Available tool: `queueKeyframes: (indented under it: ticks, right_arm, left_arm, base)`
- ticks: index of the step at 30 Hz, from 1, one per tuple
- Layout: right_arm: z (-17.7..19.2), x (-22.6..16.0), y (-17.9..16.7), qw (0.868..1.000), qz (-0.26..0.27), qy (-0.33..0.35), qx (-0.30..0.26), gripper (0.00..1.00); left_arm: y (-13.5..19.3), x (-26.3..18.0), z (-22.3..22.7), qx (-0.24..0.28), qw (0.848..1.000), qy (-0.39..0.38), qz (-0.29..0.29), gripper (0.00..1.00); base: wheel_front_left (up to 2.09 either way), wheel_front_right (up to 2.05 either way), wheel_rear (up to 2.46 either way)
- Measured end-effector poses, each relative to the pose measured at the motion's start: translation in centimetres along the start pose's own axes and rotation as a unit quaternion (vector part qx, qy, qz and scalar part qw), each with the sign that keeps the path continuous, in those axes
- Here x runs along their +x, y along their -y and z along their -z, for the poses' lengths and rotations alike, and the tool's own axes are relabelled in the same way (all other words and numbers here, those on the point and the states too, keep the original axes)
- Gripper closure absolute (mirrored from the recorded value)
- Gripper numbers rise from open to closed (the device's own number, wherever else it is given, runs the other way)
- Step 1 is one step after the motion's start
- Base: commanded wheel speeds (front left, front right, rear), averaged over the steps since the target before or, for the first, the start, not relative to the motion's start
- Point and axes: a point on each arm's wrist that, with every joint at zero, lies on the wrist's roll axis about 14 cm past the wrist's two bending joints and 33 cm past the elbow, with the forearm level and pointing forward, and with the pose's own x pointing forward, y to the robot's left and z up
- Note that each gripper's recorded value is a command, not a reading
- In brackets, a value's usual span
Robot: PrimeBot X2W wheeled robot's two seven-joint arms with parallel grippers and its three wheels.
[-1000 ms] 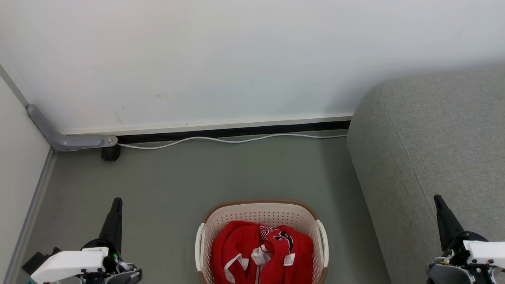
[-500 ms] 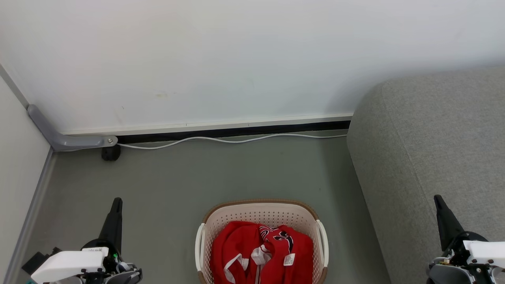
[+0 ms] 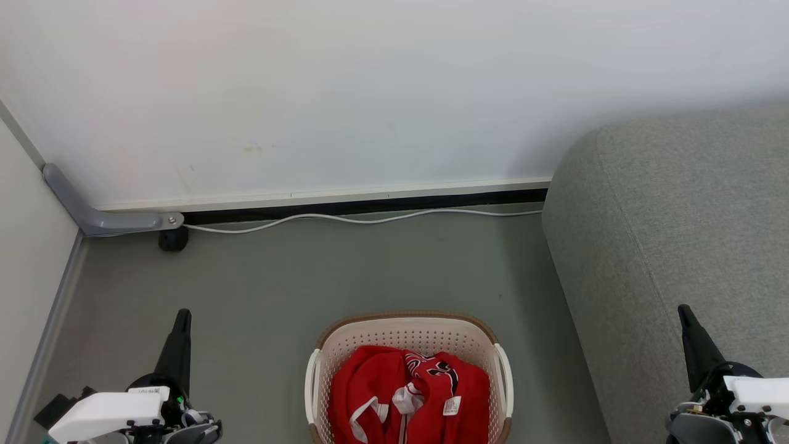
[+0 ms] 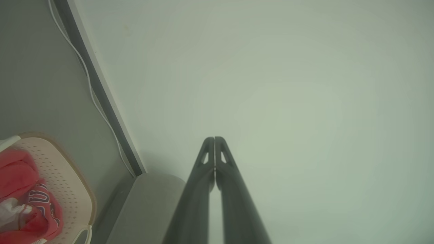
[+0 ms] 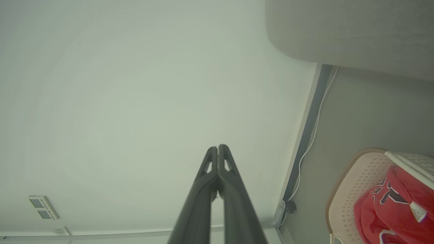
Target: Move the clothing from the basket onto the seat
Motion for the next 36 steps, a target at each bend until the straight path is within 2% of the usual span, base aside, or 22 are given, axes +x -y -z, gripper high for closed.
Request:
queueKeyframes:
  ticks: [25, 26, 33, 36]
  right_arm:
    - [0.0, 0.0, 0.0, 1.000, 0.000, 0.000, 0.000, 1.00]
    - [0.1, -0.1, 0.3, 1.000, 0.004, -0.001, 0.001, 0.00]
    - [0.9, -2.4, 5.3, 0.997, 0.079, -0.001, 0.018, 0.00]
    - [0.9, -2.4, 5.2, 0.997, 0.078, -0.001, 0.018, 0.00]
  left_arm:
    - [0.0, 0.0, 0.0, 0.000, 1.000, 0.000, 0.000, 1.00]
    - [-0.3, -0.1, 0.0, -0.001, 1.000, 0.000, -0.005, 0.00]
    - [-5.6, -2.5, 0.9, -0.020, 0.996, 0.002, -0.083, 0.00]
    - [-5.6, -2.5, 0.8, -0.019, 0.996, 0.005, -0.084, 0.00]
  base:
    - [0.00, 0.00, 0.00]
    - [0.00, 0.00, 0.00]
    - [0.00, 0.00, 0.00]
    - [0.00, 0.00, 0.00]
